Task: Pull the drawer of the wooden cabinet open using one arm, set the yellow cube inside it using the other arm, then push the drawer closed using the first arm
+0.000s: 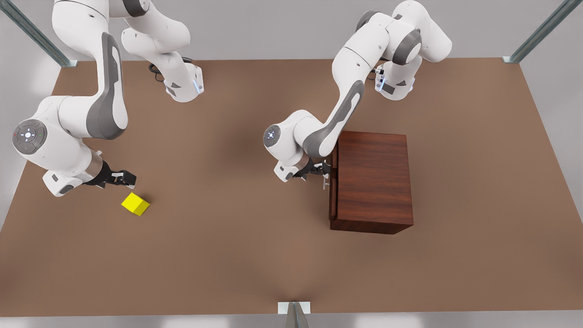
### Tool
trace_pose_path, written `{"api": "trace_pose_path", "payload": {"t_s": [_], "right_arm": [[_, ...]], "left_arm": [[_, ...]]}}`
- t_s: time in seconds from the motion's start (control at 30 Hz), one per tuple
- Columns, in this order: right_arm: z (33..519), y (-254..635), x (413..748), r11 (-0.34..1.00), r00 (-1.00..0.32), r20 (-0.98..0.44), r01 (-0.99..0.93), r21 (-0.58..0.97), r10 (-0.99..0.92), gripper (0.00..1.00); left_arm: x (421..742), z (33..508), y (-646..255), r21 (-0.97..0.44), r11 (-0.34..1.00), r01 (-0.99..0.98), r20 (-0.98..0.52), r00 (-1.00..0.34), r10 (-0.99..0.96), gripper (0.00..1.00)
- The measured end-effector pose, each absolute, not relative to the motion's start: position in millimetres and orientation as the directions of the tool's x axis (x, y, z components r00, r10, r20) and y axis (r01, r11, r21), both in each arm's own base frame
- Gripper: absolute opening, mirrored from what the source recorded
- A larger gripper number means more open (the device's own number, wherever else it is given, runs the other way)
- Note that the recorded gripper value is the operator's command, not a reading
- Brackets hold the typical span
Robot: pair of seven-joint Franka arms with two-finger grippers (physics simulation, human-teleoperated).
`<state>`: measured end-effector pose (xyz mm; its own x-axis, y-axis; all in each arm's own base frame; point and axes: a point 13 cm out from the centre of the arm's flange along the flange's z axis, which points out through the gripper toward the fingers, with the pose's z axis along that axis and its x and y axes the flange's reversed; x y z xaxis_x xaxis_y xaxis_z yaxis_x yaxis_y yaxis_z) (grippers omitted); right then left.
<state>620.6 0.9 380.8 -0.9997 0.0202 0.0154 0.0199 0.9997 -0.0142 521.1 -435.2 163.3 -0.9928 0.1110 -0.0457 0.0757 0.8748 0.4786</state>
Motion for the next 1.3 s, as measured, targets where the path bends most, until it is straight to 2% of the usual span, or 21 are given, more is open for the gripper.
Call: {"api": "trace_pose_path", "payload": {"t_s": [1.3], "right_arm": [[380.7,0.9,620.6,1.000,-1.000,0.015,0.019,-0.014,0.020,1.00]], "left_arm": [[517.4,163.4,-474.2,0.407,0.913,0.040,-0.125,-0.987,0.099,1.00]]}}
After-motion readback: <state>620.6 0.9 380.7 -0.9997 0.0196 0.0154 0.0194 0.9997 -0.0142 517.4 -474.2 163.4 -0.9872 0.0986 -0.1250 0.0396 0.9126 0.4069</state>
